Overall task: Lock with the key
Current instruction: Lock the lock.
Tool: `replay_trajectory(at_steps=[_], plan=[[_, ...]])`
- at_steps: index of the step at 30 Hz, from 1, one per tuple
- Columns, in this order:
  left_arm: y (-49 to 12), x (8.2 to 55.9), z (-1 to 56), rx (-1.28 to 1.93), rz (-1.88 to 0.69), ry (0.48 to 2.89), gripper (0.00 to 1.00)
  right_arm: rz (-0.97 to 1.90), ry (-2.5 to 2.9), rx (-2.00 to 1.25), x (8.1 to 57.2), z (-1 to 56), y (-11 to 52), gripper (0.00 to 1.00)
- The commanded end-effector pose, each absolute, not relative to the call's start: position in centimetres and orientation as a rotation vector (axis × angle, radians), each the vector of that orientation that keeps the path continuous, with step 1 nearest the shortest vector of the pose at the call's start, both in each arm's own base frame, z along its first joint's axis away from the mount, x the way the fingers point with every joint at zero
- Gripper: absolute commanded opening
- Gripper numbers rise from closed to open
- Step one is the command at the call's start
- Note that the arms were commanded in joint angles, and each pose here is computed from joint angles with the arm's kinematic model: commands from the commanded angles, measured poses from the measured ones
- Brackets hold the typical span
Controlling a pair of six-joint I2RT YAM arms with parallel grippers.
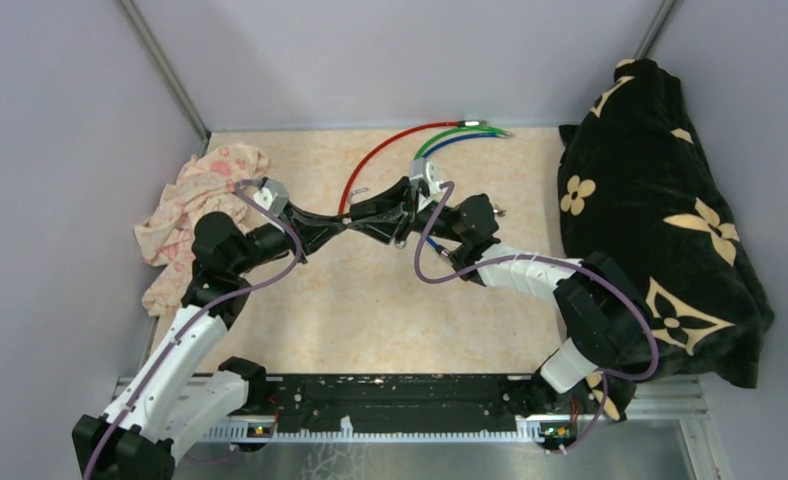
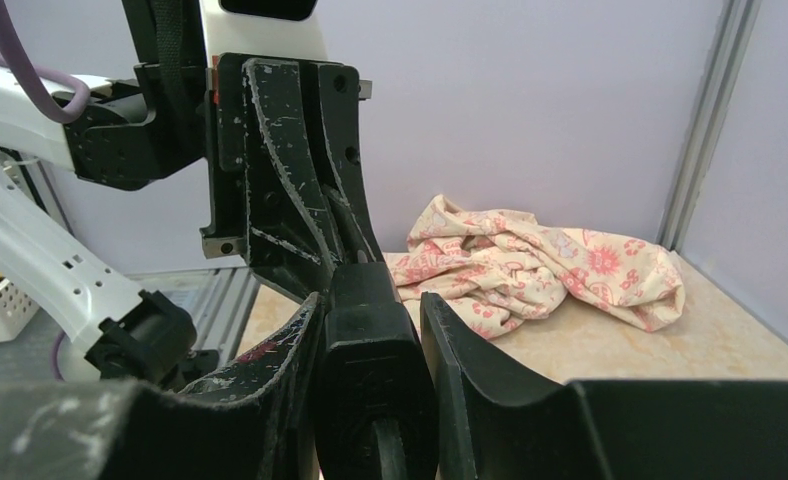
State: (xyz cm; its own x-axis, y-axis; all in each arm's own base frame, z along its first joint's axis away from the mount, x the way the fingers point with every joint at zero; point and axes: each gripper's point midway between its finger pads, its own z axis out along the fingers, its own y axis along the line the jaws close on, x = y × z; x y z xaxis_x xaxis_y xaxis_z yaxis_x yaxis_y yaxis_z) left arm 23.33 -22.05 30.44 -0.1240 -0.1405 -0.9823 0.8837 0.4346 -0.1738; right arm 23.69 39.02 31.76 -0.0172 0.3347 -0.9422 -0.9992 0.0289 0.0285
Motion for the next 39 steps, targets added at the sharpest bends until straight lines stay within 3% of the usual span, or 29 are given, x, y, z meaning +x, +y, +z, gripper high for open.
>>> replay_trajectory(at_steps=[1,22,31,39], plan=[[-27.4,11.6,35.6,1.232,-1.371,0.997,0.00,1.529,1.296,-1.147,17.7,22.1,45.5,0.00],[-27.5,9.7,35.7,1.316,-1.392,0.965,0.00,1.516,1.329,-1.244,17.8,20.3,46.6,0.00],[-25.3,7.8,36.4,1.299,-1.389,0.909,0.00,1.603,1.159,-1.350,16.5,25.5,44.9,0.00],[-24.5,8.5,38.4,1.217,-1.332,0.898,0.00,1.555,1.200,-1.417,16.2,24.2,44.9,0.00]])
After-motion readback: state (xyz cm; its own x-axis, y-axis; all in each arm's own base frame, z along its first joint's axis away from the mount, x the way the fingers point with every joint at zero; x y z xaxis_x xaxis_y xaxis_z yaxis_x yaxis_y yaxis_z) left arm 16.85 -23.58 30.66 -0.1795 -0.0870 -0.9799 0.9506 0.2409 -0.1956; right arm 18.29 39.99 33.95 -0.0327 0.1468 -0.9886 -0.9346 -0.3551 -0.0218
